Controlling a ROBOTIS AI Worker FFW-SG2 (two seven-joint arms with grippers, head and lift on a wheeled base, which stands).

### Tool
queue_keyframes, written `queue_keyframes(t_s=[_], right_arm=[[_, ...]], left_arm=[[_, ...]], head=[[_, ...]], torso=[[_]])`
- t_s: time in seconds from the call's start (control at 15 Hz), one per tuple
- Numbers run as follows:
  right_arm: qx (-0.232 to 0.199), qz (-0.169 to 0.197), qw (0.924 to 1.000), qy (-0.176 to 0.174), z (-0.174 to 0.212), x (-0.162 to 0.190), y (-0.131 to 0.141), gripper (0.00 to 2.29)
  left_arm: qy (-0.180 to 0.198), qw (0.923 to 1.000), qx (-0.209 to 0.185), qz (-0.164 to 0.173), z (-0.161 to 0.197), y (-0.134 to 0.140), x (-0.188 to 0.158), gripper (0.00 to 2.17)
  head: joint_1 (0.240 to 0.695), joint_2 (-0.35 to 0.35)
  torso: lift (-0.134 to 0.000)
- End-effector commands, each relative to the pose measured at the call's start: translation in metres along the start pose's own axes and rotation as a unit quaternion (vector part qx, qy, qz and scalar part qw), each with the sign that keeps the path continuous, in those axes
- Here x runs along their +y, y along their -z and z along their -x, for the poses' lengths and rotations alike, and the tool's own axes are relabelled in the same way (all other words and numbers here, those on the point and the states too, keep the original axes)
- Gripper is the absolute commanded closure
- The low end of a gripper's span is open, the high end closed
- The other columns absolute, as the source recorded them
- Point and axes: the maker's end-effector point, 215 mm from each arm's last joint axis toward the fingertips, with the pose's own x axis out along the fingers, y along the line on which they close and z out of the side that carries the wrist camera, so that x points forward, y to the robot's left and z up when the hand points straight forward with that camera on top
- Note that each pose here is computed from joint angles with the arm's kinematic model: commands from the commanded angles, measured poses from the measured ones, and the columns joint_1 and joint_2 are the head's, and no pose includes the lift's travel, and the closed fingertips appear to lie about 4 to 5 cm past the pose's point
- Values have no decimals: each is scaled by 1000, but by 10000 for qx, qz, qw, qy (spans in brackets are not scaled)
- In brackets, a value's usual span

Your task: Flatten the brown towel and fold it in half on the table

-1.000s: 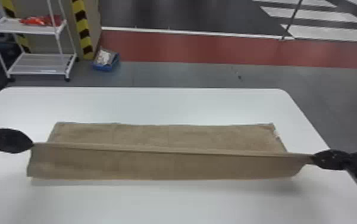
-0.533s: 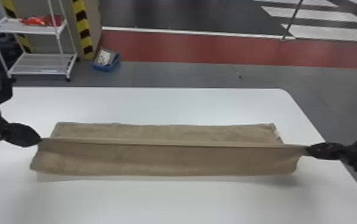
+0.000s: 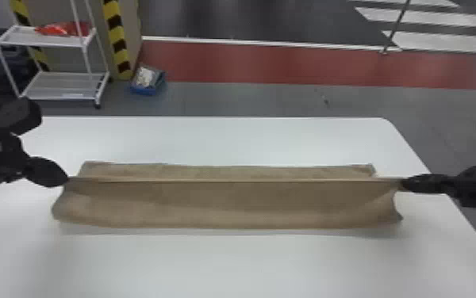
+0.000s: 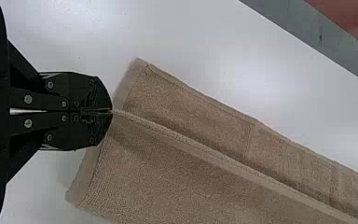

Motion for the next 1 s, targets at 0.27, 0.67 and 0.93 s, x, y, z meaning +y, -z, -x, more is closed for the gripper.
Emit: queue_keyframes(t_s=[0.27,0.67,0.93], right_arm=[[14,-64,9999,-107,-16,-9,-21,1659],[156,114,9997,-136,-25,-7,-32,1659],[285,131,9994,-117,-27,-13,-24,1659]], left_arm=[[-68,10000,18,23,-2,-4,19,1200],[-132,9999,55,78,-9,-4,26,1197],[-201,9997,88,125,-16,-1,28,1200]], head=[[695,-95],[695,-86],[695,-82]], torso=[[-128],[-128],[-128]])
